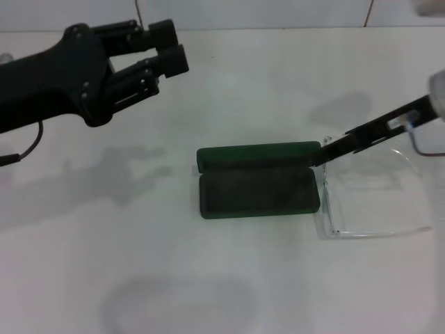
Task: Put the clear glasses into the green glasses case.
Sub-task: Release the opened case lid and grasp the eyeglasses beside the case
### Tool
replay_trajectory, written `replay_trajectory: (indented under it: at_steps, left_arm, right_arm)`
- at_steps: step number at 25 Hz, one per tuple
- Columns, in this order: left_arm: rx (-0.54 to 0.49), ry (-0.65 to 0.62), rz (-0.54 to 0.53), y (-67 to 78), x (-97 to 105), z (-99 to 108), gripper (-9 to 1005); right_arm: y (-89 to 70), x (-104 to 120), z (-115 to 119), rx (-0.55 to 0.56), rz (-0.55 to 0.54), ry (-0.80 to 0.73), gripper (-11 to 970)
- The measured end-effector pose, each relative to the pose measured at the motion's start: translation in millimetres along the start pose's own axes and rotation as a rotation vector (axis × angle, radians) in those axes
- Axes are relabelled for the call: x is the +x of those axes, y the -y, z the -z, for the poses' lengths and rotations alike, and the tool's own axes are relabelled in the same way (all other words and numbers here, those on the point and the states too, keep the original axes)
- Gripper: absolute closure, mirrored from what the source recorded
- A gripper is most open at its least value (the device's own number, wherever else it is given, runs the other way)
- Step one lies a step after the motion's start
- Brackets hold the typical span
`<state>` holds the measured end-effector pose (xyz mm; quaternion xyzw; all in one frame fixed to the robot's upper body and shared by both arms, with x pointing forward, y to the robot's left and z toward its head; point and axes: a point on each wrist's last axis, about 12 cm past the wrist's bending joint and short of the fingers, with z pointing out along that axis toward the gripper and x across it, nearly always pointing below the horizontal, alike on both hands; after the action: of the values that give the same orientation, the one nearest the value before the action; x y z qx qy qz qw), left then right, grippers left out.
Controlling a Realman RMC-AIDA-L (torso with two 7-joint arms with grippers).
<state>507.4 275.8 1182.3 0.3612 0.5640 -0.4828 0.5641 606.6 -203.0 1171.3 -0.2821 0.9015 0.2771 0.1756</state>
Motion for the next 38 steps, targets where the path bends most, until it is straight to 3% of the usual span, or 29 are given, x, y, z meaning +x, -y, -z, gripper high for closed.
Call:
replay_trajectory:
  at_steps: [8,12,28,38]
  left_arm:
    - [-0.005,0.003,-0.076,-1.6,6.7,1.2,623]
    - [0.002,0.001,-0.085,-2.5,9.9,-0.9,623]
    - [0.019,0.009,-0.062,-4.5,15.1,-4.7,625]
    - [0.018,0.013,-0.057,-5.0,15.8,-5.1,626]
  right_arm:
    - [-36.7,-25.9,-29.9,0.218,0.101,-0.233,303]
    - [-41.6,-31.0,-34.3,0.229,0.107,-0.241,303]
    - [-36.9,-27.4,-42.8,0.231,0.081,-0.271,325]
    - [-30.1,-16.4,-44.3,0.236,0.060,-0.288,476]
